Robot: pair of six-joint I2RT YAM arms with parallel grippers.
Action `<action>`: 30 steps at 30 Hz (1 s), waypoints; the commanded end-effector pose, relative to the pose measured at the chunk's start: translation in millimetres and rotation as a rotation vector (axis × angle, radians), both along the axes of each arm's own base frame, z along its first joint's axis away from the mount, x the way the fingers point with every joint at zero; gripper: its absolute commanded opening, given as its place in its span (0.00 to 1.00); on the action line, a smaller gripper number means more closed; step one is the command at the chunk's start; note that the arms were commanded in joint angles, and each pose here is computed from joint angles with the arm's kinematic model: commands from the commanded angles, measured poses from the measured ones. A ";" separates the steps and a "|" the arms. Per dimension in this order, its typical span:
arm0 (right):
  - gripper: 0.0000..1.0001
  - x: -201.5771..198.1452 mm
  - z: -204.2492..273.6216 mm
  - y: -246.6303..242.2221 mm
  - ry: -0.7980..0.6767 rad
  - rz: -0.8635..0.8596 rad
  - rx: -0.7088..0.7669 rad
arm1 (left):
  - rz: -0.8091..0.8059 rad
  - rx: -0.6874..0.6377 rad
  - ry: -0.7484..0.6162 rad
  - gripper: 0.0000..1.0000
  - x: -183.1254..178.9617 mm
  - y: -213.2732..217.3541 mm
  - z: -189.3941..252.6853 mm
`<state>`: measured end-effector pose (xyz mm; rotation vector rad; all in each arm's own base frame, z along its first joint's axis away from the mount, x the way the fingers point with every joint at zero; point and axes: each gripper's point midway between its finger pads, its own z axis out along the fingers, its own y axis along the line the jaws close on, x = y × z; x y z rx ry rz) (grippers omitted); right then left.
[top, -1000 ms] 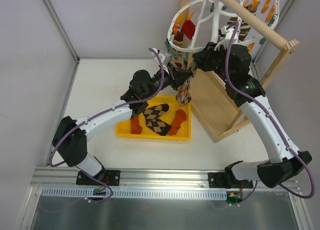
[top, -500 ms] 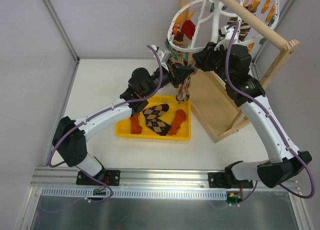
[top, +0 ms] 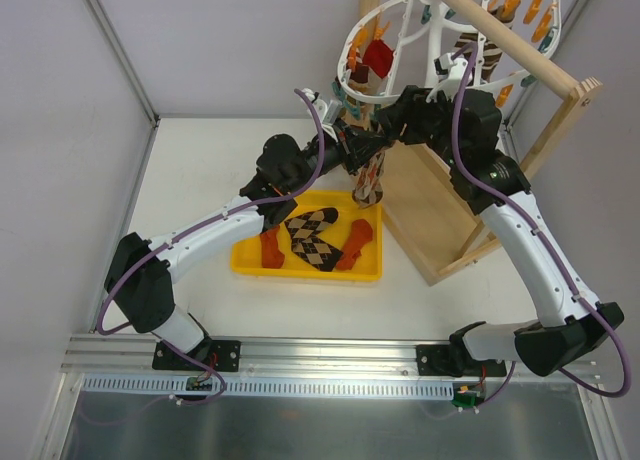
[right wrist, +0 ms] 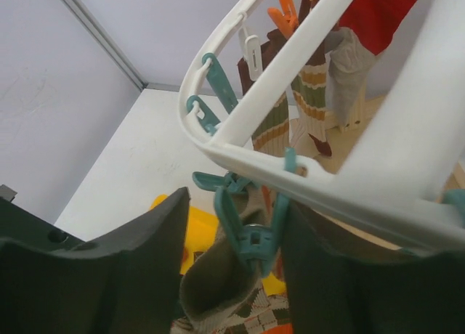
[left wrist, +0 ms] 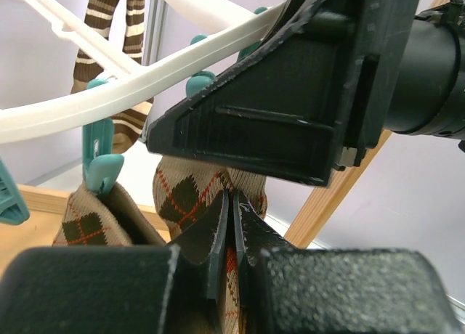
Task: Clip the socks to the hanger
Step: Clamp the sock onto the hanger, then reset both arms
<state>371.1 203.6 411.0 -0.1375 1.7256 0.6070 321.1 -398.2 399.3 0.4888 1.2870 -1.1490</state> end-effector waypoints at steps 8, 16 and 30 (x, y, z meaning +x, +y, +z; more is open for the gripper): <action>0.75 -24.1 8.3 19.8 0.081 0.126 0.080 | 0.019 -0.036 -0.043 0.00 -2.1 11.8 21.8; 1.00 -51.8 14.5 16.6 0.118 0.170 0.104 | 0.030 0.020 -0.013 0.27 -3.3 22.7 14.0; 1.00 -78.0 -16.5 -41.8 0.221 -0.070 -0.009 | 0.172 0.135 0.079 0.75 -11.0 81.8 5.6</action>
